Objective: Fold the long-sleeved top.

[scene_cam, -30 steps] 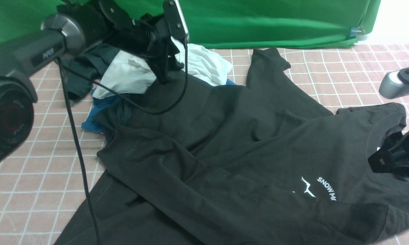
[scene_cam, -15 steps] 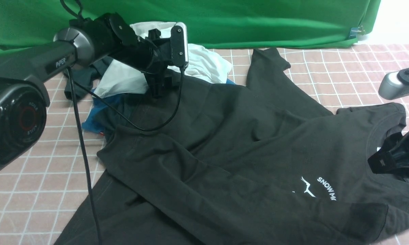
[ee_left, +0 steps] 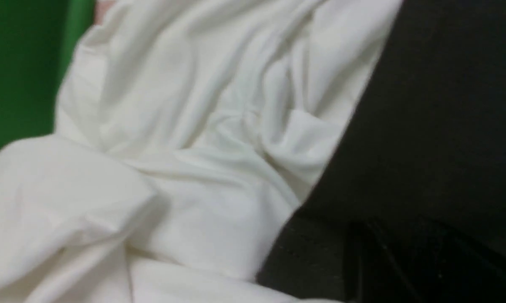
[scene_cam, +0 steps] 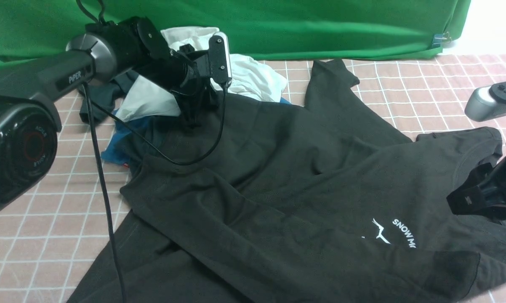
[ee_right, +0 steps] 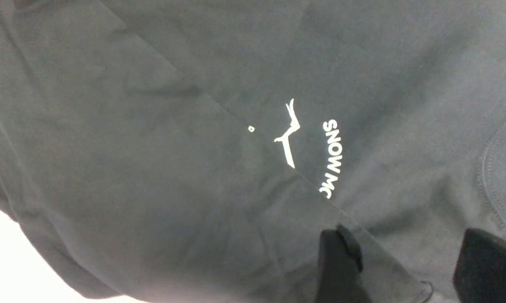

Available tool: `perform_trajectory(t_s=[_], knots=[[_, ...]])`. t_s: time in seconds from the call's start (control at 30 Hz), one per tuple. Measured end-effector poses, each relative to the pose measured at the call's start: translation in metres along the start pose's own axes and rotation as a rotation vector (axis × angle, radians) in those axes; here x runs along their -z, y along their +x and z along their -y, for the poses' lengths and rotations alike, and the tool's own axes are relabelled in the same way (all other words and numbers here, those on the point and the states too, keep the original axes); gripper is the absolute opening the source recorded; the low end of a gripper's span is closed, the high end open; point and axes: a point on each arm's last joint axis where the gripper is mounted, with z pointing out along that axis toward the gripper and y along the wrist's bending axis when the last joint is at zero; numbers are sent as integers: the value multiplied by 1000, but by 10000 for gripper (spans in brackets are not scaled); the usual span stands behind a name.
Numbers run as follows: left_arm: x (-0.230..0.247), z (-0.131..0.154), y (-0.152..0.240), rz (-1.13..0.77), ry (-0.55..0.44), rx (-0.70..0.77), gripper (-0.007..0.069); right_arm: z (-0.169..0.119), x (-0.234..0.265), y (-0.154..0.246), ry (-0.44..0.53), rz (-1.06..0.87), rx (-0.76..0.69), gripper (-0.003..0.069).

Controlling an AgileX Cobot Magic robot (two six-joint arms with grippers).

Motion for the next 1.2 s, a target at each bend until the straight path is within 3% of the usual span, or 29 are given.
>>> perform_trajectory(t_s=[0.17,0.4,0.5,0.7,0.83,0.93,1.03,1.13,1.17,1.2], knots=[[15,-3,-5,-2,7,11,11,0,0,0,-3,1,3,407],[30,-16,-14,42,-91,54,35,0,0,-1,-3,10,11,407],[23,-17,-14,73,-124,107,117,0,0,-1,-3,11,10,407],[-3,-9,-1,26,-114,98,411,0,0,-1,-4,9,10,407],[-9,-9,3,14,-126,148,500,-1,0,-1,-11,10,4,407],[-10,-8,3,13,-126,155,490,-2,0,-1,-25,13,-1,407],[-10,-6,3,13,-96,159,431,-3,0,-1,-38,16,7,407],[-10,0,3,1,-34,145,289,-4,0,-2,-43,18,8,407],[-10,0,3,-1,-31,143,289,-4,0,-2,-43,18,8,407],[-10,1,4,-11,-19,129,225,-4,0,-2,-44,18,10,407]])
